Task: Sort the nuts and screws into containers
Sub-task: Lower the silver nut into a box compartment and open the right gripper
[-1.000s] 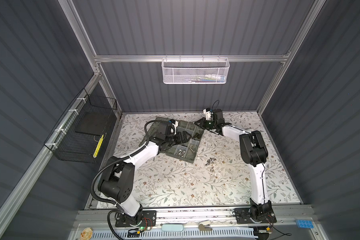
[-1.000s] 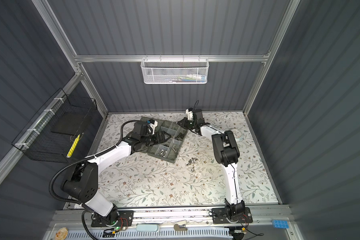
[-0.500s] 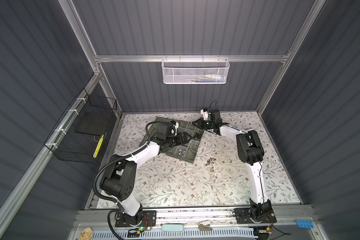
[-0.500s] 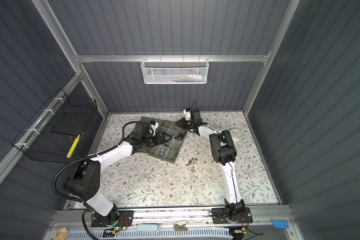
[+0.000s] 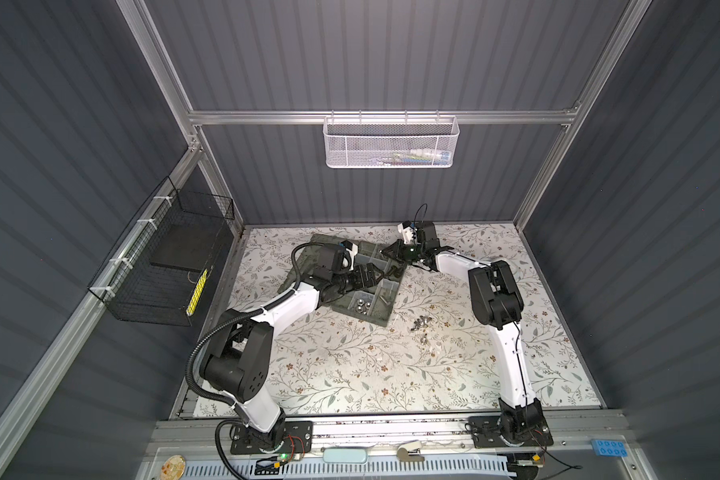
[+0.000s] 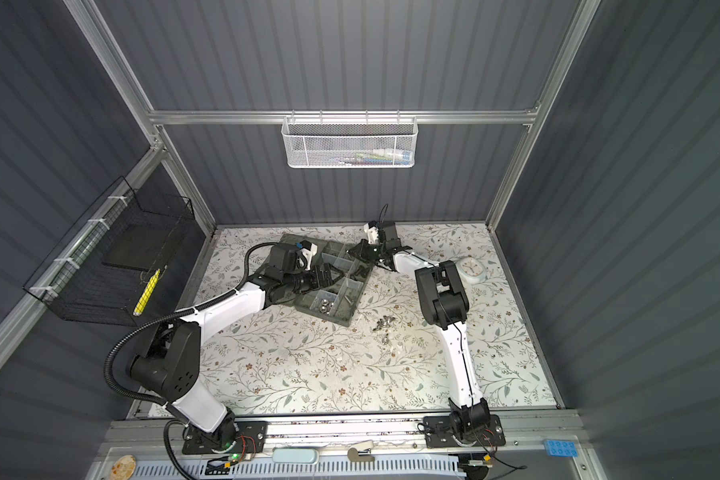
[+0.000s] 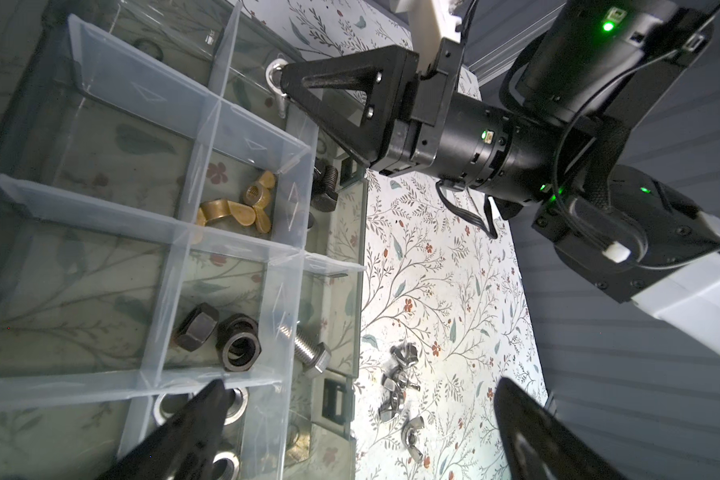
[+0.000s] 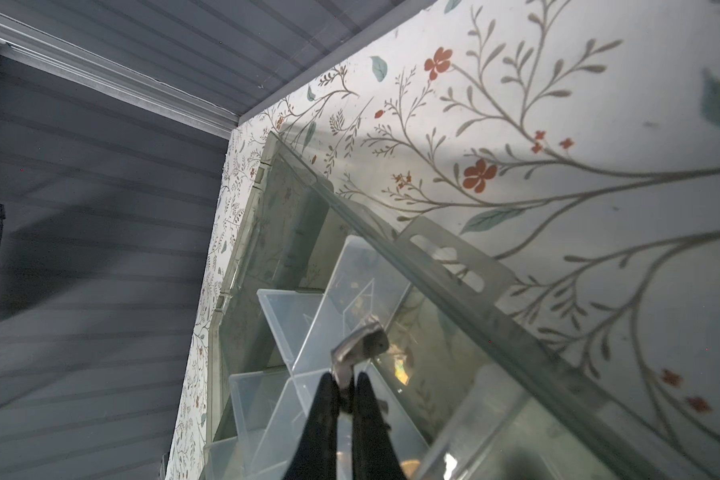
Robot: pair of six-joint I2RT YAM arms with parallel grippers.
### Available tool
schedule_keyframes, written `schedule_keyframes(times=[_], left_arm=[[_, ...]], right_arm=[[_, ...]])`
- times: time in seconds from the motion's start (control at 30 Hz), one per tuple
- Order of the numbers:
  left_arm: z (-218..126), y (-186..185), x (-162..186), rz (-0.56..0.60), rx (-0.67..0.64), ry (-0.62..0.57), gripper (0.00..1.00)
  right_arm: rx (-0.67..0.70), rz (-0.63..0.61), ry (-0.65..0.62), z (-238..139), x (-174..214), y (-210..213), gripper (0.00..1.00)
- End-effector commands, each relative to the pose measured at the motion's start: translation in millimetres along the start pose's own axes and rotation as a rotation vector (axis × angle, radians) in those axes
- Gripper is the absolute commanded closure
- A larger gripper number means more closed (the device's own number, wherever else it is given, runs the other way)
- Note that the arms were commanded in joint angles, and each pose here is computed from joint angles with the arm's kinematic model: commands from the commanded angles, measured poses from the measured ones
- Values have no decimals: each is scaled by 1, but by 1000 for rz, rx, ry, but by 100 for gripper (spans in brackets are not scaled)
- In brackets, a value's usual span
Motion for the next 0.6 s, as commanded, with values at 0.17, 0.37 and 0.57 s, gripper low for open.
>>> schedule_keyframes(times=[0.17, 0.37, 0.57], left_arm=[[3, 2, -1, -13, 6, 9, 0], [3, 2, 0, -13, 7, 10, 0], [4, 2, 0, -18, 8, 13, 0]], right_arm=[[30, 1, 30, 5, 8, -8, 95], [30, 3, 32, 5, 9, -8, 91], [27, 3, 31, 5, 8, -7, 88]])
Point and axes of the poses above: each gripper's point midway between its finger pads, its own z axis out along the fingers, its own y axis along the line the jaws close on, x = y × z, the point moved 1 cm from there along -z, back along the fingers, and after that the axes turned 13 degrees about -z, right-handed, at the moved point
